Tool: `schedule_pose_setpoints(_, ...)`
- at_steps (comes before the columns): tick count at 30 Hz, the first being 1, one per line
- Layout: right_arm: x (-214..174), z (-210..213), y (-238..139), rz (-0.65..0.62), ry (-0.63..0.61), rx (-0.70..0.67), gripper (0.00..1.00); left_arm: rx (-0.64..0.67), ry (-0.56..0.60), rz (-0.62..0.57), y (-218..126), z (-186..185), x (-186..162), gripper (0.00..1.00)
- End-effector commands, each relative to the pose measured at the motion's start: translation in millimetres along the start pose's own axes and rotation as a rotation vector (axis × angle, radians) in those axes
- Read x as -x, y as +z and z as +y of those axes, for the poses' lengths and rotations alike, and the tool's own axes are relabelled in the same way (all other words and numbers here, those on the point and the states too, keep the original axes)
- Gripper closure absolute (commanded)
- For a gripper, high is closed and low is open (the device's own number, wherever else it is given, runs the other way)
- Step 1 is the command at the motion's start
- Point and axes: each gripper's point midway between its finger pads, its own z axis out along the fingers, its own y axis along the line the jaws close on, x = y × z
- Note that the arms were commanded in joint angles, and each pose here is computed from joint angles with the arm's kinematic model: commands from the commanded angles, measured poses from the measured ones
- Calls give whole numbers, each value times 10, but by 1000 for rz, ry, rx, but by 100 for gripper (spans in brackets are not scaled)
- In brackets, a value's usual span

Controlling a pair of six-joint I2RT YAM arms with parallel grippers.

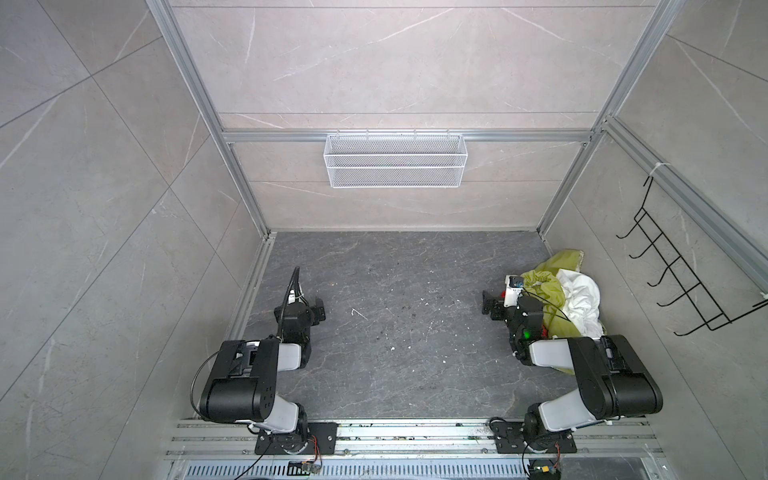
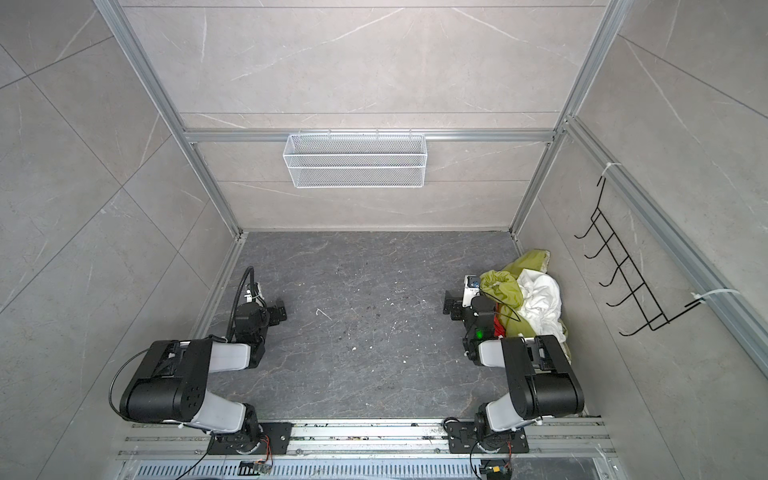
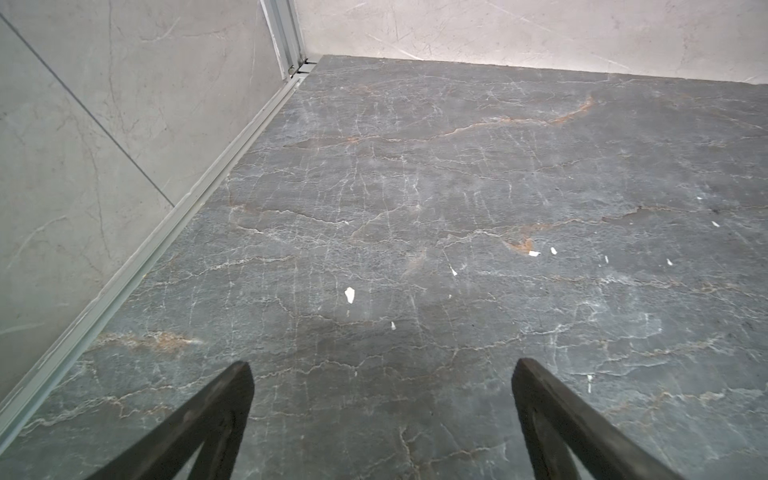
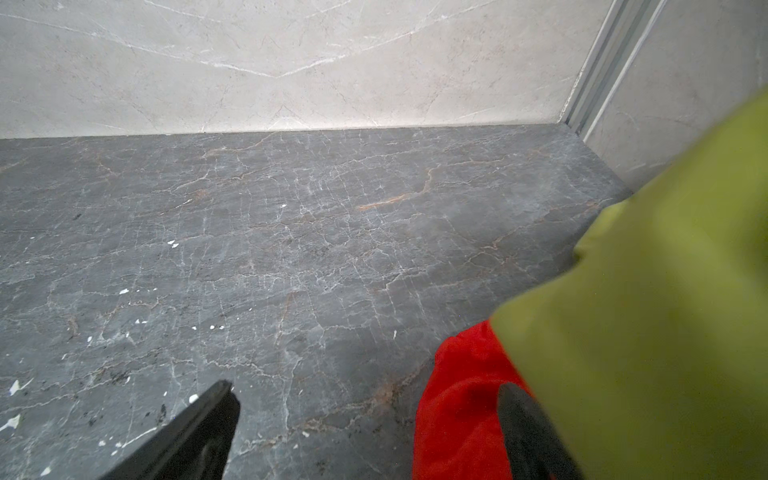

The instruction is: Pick out a specific cloth from the pile

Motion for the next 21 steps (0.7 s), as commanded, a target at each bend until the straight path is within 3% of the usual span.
schedule_pose_setpoints(1,28,-34,4,-6,-5,-13,0,11,-14,-47,41,62,173,0)
schedule_pose_setpoints(7,143,-32,-72,-29,-41,-86,0,16,-15,-45,7,75,232,0)
schedule_pose_setpoints(12,318,229,-128,31,-158,-101,0,63,-33,-19,-82,163,372,0)
schedule_pose_setpoints(16,461,407,-211,56,-167,-99,0,148,-47,-9,-190,272,522,0)
schedule_pose_setpoints(21,684,521,-378,194,-147,-135,0,170,-80,60,-343,190,702,0)
